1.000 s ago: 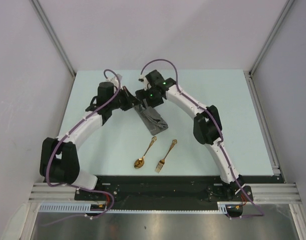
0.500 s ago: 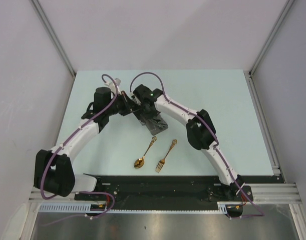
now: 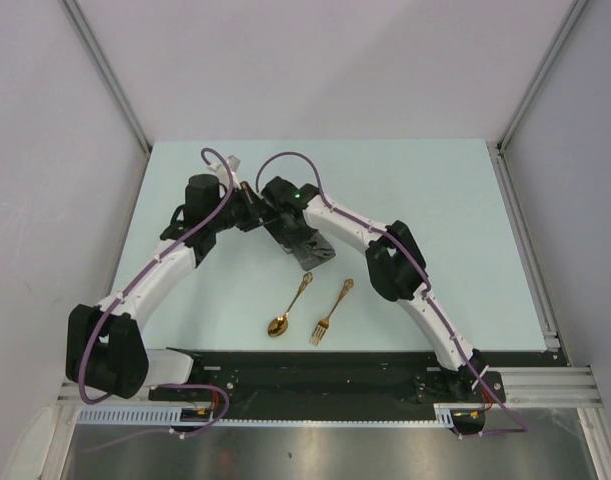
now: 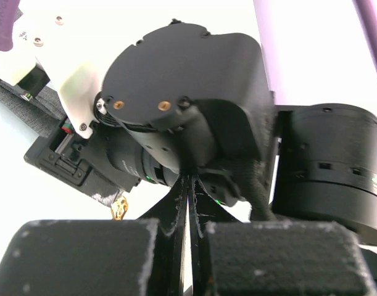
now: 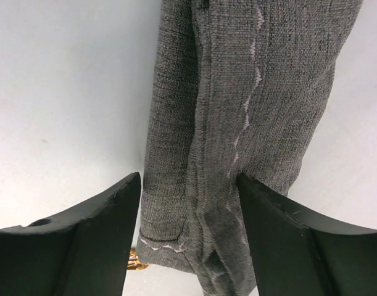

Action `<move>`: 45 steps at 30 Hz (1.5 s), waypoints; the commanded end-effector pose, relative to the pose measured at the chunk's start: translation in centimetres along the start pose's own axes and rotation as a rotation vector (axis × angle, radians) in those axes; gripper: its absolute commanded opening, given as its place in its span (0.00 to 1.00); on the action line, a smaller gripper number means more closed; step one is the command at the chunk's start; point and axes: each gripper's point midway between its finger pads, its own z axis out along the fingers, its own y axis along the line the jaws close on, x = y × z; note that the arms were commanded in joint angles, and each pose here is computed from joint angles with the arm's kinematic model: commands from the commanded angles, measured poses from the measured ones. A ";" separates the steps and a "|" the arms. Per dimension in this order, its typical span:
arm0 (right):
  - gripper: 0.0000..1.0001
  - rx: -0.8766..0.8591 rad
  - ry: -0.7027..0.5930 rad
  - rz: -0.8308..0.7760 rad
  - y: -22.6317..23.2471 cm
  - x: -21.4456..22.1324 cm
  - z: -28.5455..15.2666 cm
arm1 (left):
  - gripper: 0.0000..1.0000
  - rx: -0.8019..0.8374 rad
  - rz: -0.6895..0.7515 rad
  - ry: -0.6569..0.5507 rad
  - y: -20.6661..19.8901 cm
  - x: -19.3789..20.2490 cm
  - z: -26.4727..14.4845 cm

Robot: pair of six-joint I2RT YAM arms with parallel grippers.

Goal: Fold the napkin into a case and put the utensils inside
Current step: Pick up the smaller rectangle-folded napkin from the center of the board, then turn over the smaller rectangle-folded napkin at the center of the board.

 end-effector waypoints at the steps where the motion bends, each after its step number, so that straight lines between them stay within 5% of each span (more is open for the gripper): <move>1: 0.67 -0.001 -0.001 -0.010 0.5 0.0 0.9 | 0.02 0.047 0.041 -0.023 -1.6 -0.8 -1.0; 8: 0.60 0.026 0.015 0.002 0.6 0.6 1.7 | 0.01 0.050 0.047 -0.026 -1.7 -0.9 -1.2; 12: 0.48 0.063 -0.013 0.011 0.2 -0.1 1.3 | 0.01 0.041 0.043 -0.027 -1.3 -0.9 -1.0; 19: 0.00 -0.047 -0.103 0.101 -0.1 -2.2 -0.6 | 0.01 0.020 0.025 -0.020 -0.3 -0.7 -0.1; 26: 0.00 -0.450 -0.218 0.266 0.2 -3.1 -4.3 | 0.00 0.006 -0.060 -0.017 1.7 -0.2 2.3; 35: 0.00 -0.916 -0.325 0.617 -5.2 -0.8 -6.6 | 0.00 -0.012 -0.122 -0.011 2.5 0.5 5.3; 45: 0.02 -1.078 -0.351 0.857 -10.1 4.2 -4.8 | 0.00 -0.012 -0.116 0.055 1.6 2.1 9.6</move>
